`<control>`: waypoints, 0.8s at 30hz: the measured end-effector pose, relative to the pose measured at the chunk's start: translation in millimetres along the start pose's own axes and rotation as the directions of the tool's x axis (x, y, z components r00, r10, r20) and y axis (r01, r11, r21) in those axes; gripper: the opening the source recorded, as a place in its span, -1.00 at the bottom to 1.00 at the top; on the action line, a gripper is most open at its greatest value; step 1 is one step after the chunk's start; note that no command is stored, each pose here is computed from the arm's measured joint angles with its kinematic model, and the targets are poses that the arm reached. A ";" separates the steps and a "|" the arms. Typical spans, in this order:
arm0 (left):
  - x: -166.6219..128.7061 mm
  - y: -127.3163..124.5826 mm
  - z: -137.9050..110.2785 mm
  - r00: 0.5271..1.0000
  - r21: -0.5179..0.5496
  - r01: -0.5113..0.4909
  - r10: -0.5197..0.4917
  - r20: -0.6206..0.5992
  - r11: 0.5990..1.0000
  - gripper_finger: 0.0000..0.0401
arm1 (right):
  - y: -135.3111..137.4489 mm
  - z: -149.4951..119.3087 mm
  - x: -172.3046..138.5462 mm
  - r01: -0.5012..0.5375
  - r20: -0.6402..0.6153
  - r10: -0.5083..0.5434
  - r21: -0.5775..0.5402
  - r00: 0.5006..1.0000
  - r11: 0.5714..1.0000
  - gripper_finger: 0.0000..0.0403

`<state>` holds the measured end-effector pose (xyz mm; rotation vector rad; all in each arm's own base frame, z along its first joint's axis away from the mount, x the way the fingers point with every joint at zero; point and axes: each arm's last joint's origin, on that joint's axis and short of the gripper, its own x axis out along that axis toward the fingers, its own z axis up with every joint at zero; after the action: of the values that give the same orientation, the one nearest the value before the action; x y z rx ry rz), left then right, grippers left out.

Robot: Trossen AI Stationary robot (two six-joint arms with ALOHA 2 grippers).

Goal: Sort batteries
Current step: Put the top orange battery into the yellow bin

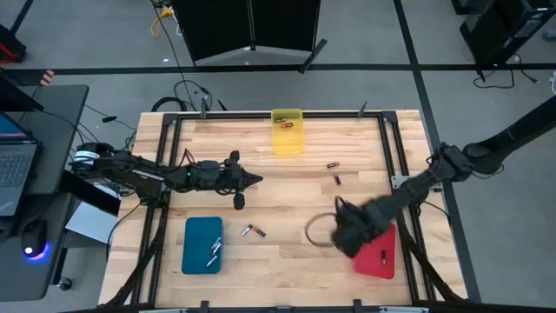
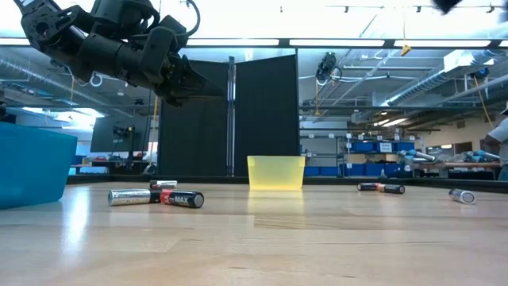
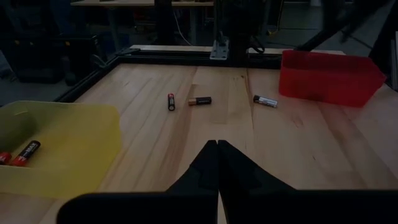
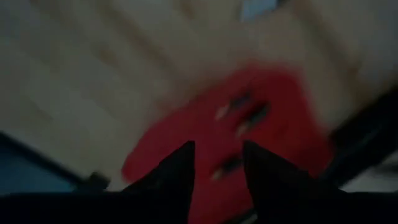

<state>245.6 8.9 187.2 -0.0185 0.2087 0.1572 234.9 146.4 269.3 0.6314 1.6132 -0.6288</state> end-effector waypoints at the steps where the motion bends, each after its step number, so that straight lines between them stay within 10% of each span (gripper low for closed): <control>1: 0.1 0.4 0.0 1.000 0.000 -0.002 0.002 0.000 1.000 -0.97 | -3.3 10.8 -1.5 0.007 0.016 -0.006 -0.039 1.000 0.999 -0.34; 11: 1.5 16.7 -0.7 0.999 -0.013 -0.049 0.049 -0.012 0.999 -0.97 | -69.0 125.1 22.6 0.019 0.019 -0.014 -0.270 1.000 0.963 -0.95; 24: 1.3 48.6 -0.1 0.998 0.005 -0.068 0.068 -0.006 0.998 -0.97 | -122.1 170.7 56.3 0.072 0.092 -0.043 -0.330 0.995 0.941 -0.50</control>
<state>239.2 57.1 186.8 -0.0075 0.2163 0.2241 260.2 -57.6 198.7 0.3047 1.6161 -0.4042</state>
